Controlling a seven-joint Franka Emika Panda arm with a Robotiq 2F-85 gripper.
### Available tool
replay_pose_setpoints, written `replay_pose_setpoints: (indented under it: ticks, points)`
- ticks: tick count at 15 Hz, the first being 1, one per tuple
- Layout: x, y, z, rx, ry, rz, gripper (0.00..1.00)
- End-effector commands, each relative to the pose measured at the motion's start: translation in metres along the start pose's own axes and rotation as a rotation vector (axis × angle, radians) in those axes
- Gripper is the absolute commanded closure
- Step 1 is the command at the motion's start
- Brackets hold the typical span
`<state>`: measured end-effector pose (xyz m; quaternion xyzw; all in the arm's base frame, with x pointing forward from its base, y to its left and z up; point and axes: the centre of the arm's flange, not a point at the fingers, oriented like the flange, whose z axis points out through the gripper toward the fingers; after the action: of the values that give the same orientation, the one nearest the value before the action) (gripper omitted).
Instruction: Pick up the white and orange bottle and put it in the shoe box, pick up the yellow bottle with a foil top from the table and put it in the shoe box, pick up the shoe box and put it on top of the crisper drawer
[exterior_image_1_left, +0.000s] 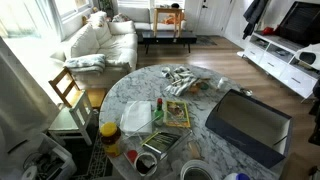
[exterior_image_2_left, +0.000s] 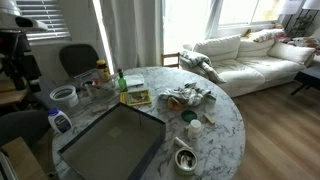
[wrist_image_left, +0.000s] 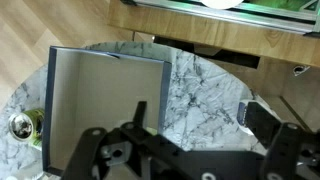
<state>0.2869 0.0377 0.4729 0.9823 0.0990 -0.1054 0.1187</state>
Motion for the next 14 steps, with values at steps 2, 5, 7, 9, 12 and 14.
replay_pose_setpoints:
  ticks: [2,5,7,9,12,14]
  points:
    - [0.000,0.000,0.000,0.000,0.000,0.000,0.00]
    - [0.000,0.000,0.000,0.000,0.000,0.000,0.00]
    - [0.000,0.000,0.000,0.000,0.000,0.000,0.00]
    - [0.000,0.000,0.000,0.000,0.000,0.000,0.00]
    - [0.000,0.000,0.000,0.000,0.000,0.000,0.00]
    - [0.011,0.017,0.006,0.019,-0.006,0.102,0.00]
